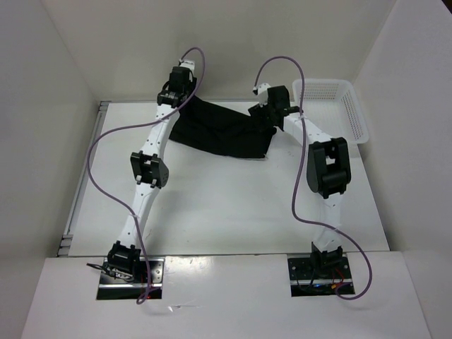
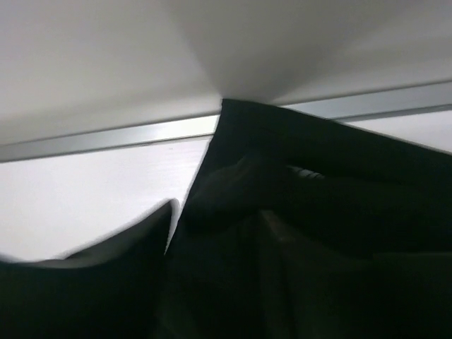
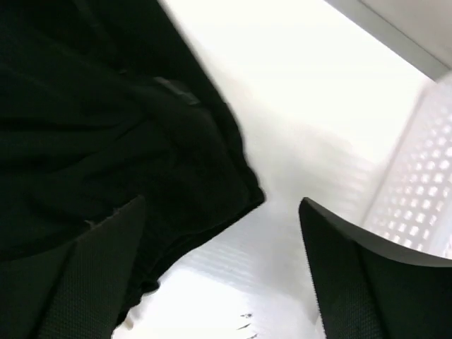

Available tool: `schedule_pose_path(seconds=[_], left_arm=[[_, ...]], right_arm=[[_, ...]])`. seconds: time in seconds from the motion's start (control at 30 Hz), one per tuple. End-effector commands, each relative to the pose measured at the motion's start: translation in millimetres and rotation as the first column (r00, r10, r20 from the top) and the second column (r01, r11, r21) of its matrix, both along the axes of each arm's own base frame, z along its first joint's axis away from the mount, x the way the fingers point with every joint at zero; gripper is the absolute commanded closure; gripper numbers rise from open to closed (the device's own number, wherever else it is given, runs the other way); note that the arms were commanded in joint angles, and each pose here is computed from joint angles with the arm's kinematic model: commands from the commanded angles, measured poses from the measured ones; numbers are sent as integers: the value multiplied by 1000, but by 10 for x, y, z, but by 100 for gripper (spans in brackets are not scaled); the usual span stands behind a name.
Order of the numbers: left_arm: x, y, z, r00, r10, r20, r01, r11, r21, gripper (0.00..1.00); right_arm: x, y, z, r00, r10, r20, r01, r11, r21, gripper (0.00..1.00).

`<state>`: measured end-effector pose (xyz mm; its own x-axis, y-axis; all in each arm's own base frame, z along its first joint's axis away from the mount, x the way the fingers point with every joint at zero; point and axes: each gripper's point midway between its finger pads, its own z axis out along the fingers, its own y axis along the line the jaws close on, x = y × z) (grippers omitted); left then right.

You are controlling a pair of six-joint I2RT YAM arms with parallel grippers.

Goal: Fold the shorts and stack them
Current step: Fold the shorts

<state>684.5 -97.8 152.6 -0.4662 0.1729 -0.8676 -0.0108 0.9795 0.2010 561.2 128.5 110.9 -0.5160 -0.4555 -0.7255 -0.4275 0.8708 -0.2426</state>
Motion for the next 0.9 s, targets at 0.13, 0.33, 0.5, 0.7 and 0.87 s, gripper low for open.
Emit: schedule_pose_path(seconds=[0.13, 0.33, 0.5, 0.7, 0.87], left_arm=[[3, 468, 701, 985, 106, 133, -106, 994, -2, 22], [-459, 849, 465, 989, -20, -147, 6, 996, -93, 19], [-858, 1061, -180, 915, -148, -377, 40, 960, -279, 19], [-897, 967, -533, 878, -215, -428, 57, 934, -352, 6], [-837, 866, -466, 885, -244, -396, 91, 926, -365, 0]], right_arm=[[449, -266, 1049, 911, -264, 318, 252, 965, 78, 4], [50, -11, 1259, 944, -193, 269, 162, 977, 136, 4], [-651, 268, 697, 996, -83, 33, 75, 978, 196, 4], [-906, 249, 147, 986, -119, -118, 142, 968, 207, 4], [-963, 341, -98, 973, -118, -198, 166, 955, 246, 4]])
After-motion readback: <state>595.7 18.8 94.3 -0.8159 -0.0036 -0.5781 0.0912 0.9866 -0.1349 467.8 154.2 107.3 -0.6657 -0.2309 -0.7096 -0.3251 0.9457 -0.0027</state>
